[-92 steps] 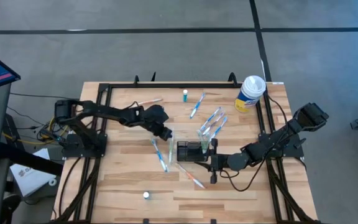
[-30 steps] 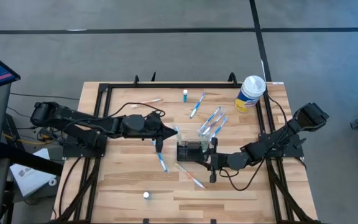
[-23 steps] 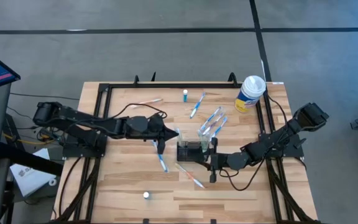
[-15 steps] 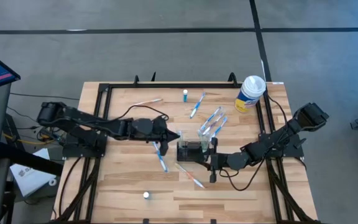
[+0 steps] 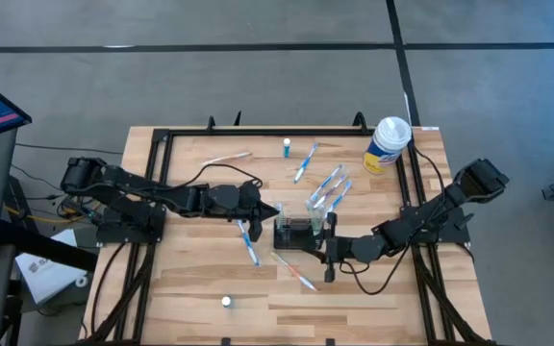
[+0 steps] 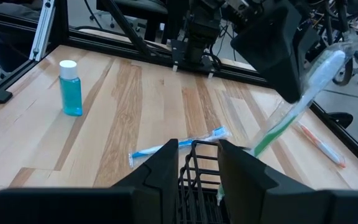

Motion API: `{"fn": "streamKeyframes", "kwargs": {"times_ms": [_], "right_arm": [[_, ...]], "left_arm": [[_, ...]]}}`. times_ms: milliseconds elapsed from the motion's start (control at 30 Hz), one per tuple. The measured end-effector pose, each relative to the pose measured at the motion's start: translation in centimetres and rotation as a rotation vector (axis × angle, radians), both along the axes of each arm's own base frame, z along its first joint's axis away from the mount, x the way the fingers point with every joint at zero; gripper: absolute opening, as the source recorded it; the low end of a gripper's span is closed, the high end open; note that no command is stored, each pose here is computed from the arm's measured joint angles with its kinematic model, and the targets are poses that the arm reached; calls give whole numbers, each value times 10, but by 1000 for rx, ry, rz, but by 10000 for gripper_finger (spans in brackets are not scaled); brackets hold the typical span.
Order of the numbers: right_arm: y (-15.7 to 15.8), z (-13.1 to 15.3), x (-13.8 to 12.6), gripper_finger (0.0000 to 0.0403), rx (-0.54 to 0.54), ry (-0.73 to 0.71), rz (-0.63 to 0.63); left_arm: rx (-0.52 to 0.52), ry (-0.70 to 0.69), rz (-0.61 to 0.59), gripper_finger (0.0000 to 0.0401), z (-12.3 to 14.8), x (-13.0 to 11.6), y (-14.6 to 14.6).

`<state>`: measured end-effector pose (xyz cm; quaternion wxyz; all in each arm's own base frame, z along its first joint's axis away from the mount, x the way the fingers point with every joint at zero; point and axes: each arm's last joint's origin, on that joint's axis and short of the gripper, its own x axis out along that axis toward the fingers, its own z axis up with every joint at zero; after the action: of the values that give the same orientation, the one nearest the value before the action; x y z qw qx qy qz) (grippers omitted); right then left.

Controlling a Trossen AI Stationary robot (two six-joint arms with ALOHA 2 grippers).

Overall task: Pick & Place toothbrushing station
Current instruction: Put the green toothbrush into the wire organizer

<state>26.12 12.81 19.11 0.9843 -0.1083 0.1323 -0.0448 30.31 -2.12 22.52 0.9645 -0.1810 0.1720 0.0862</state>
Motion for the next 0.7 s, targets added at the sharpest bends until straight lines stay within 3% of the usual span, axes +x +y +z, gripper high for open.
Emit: {"fn": "streamKeyframes", "kwargs": {"times_ms": [367, 700], "right_arm": [[0, 0, 0, 103, 0, 0, 0], [-1, 0, 1, 103, 0, 0, -5]], "left_arm": [[-8, 20, 45, 3, -24, -10, 2], [-11, 0, 46, 9, -23, -10, 2]]}}
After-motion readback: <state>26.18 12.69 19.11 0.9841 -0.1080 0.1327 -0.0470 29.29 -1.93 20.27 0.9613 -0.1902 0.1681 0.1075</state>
